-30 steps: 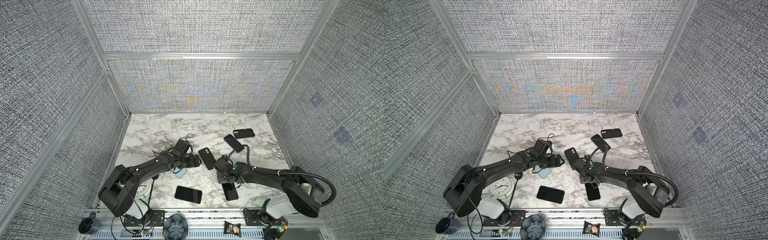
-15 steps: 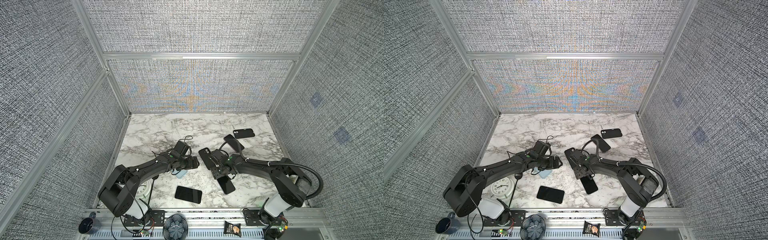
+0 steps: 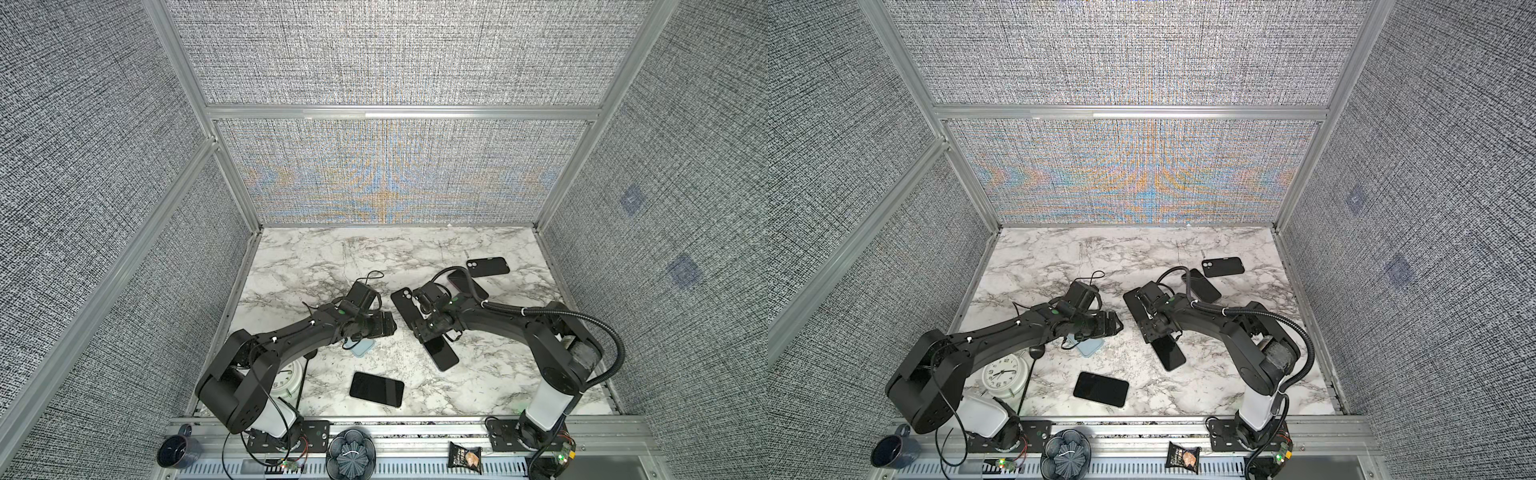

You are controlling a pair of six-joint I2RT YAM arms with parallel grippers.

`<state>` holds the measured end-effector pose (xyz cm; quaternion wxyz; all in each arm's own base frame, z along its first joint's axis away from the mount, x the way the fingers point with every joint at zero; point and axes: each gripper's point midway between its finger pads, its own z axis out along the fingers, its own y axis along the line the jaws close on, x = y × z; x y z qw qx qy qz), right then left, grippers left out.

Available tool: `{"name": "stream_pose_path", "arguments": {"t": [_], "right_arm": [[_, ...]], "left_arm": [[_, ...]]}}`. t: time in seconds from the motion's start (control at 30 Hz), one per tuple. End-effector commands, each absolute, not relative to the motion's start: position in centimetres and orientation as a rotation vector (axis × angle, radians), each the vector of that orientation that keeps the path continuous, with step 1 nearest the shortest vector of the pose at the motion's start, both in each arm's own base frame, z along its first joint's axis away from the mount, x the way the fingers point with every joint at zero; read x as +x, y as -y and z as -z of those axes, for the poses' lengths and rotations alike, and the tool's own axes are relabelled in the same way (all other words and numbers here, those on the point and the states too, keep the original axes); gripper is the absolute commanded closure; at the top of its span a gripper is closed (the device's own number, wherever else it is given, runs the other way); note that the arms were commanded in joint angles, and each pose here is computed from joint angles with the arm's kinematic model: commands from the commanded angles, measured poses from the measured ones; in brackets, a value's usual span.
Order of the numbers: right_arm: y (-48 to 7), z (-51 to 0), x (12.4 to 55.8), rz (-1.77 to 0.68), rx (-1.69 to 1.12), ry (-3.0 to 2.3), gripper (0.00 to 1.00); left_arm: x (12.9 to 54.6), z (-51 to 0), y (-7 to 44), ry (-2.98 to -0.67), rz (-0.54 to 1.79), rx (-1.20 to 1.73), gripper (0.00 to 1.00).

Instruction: Put the phone into the phone case

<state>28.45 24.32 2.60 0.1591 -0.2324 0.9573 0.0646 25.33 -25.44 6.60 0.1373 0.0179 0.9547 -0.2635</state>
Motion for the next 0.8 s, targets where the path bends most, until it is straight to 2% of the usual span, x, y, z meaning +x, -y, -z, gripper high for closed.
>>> {"name": "stream_pose_path", "arguments": {"t": [0.0, 0.33, 0.77], "right_arm": [[-24.2, -2.5, 27.3, -0.213, -0.700, -2.761, 0.36], [-22.0, -2.8, 25.0, -0.167, -0.692, -2.804, 0.11], [-18.4, -5.1, 19.8, -0.109, -0.666, -2.829, 0.06]], "left_arm": [[25.3, -6.5, 25.5, -2.772, 0.758, 0.066, 0.11], [25.1, -6.6, 26.8, -2.809, 0.823, 0.119, 0.11], [23.3, -6.7, 27.5, -2.850, 0.868, 0.176, 0.12]]}}
